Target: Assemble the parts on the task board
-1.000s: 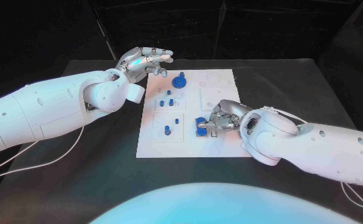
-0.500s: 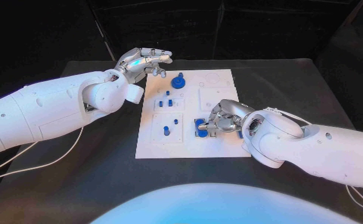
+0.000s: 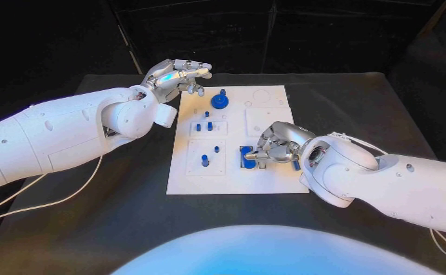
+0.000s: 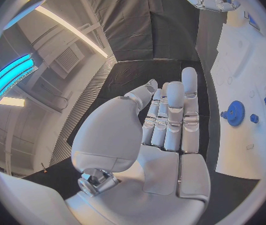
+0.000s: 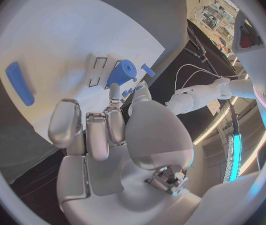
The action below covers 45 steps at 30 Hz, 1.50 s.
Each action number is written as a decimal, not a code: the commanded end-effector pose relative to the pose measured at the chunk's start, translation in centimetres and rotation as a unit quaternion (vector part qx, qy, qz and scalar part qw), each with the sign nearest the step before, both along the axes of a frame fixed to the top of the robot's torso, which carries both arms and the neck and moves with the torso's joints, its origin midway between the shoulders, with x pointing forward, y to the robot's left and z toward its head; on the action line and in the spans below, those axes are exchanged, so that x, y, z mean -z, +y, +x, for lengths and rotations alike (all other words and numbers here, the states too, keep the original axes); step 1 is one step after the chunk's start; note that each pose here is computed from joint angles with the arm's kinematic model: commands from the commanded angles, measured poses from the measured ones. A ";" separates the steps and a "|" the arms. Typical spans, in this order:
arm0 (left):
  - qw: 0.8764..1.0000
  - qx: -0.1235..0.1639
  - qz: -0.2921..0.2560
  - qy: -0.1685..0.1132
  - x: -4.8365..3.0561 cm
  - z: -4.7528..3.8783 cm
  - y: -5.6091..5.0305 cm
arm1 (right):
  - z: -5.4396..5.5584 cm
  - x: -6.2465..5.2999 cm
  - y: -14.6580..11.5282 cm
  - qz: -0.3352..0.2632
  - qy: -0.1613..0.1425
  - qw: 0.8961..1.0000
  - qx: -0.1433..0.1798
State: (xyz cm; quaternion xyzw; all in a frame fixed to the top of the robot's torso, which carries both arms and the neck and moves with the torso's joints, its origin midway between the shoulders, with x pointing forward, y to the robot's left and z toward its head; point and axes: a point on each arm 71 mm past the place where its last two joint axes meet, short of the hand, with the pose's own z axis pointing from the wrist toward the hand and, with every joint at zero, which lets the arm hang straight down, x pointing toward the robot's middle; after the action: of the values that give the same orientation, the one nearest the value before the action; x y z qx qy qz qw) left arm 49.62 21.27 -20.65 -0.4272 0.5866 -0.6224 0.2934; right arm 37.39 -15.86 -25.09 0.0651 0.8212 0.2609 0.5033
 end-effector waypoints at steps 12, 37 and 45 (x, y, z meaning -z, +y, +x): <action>1.000 0.009 -0.003 -0.001 -0.15 -0.06 -0.2 | 0.0 0.2 0.1 0.004 0.016 1.000 -0.020; 1.000 0.010 -0.002 0.000 -0.14 -0.05 0.0 | 0.7 1.0 1.2 -0.008 0.026 0.999 -0.035; 1.000 0.013 0.001 0.000 -0.12 -0.05 0.0 | 0.6 1.2 1.2 -0.022 0.035 0.998 -0.048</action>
State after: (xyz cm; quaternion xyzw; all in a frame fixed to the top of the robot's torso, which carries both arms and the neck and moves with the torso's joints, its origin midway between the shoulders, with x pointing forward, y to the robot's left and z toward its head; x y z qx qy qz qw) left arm 49.59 21.38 -20.69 -0.4268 0.5898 -0.6215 0.2894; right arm 38.15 -14.86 -26.20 0.0414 0.8405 0.2630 0.4718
